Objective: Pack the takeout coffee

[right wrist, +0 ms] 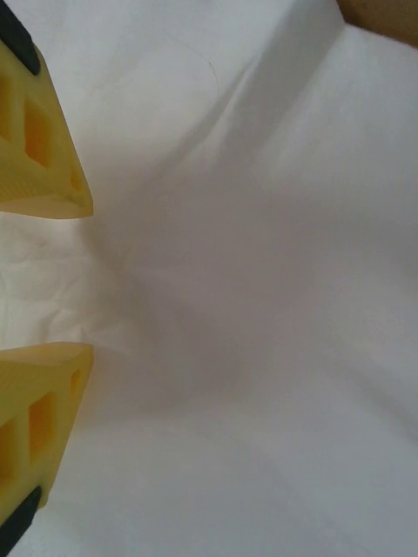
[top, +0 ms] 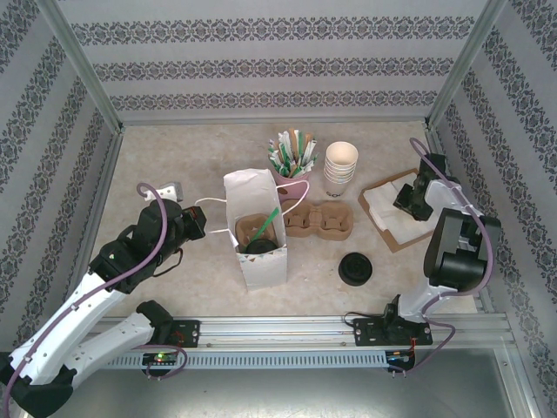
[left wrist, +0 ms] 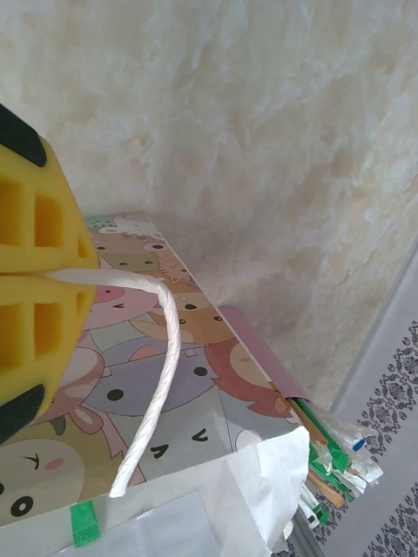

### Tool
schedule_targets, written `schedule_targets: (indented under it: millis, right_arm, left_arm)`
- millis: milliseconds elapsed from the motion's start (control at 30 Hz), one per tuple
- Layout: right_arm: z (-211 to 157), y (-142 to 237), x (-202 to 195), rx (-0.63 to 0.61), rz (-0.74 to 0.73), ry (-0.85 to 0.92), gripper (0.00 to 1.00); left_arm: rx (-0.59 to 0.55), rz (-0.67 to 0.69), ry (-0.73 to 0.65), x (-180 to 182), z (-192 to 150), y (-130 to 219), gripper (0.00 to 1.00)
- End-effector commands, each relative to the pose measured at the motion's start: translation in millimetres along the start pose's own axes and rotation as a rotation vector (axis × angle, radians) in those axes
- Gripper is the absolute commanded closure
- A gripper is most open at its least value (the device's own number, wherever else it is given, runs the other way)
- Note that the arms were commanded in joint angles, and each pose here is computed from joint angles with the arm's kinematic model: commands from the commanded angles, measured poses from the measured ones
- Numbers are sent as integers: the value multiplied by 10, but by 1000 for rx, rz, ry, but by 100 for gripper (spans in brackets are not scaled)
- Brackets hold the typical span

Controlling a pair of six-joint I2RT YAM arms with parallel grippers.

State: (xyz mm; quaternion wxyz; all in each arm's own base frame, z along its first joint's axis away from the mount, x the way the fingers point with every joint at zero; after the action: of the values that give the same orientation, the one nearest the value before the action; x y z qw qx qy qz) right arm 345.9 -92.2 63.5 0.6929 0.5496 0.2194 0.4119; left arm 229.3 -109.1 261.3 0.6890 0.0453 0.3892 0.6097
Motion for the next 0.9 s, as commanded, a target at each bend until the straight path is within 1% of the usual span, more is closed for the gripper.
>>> schedule_targets:
  millis: [0, 33, 100, 167, 233, 300, 367, 433, 567, 667, 767, 867]
  right_arm:
    - [-95, -150, -38, 17, -43, 18, 64]
    - [-110, -176, -45, 20, -46, 18, 67]
    - [-133, -203, -57, 25, -48, 16, 79]
    - [-116, -159, -54, 14, -48, 15, 87]
    - [-66, -58, -42, -21, -47, 14, 89]
    - [8, 125, -23, -66, -40, 11, 96]
    - [77, 332, -2, -114, -26, 10, 99]
    - [127, 591, 47, -168, 0, 13, 100]
    - [191, 1262, 227, -316, 90, 41, 100]
    - [155, 1878, 476, -441, 205, 90, 100]
    - [48, 2595, 817, -590, 404, 129, 100]
    - [-186, 3254, 1233, -674, 654, 185, 100]
  left_arm:
    - [-16, -11, 5, -19, 6, 15, 100]
    - [-17, -13, 4, -24, 8, 19, 100]
    - [-18, -12, 4, -21, 11, 19, 100]
    - [-19, -9, 3, -18, 16, 20, 100]
    - [-22, -12, 4, -27, 28, 29, 100]
    - [-21, -13, 2, -33, 33, 33, 100]
    - [-22, -12, 3, -29, 32, 34, 100]
    - [-22, -12, 1, -34, 36, 36, 100]
    - [-28, -3, -2, -20, 46, 34, 100]
    - [-29, -3, -6, -20, 46, 33, 100]
    - [-31, 1, -10, -18, 55, 29, 100]
    - [-30, 2, -15, -23, 54, 20, 100]
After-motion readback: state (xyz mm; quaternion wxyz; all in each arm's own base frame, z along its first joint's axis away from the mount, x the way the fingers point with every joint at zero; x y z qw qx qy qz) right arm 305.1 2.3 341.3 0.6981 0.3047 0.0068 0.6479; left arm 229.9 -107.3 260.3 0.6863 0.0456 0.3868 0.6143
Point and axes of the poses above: each hand's point on the last joint's axis, 136 mm out from that joint toward the fingers, its own y axis back along the fingers, its own x axis along the line the jaws close on, z = x × y, the point moved 1 cm from there along y, back along the fingers
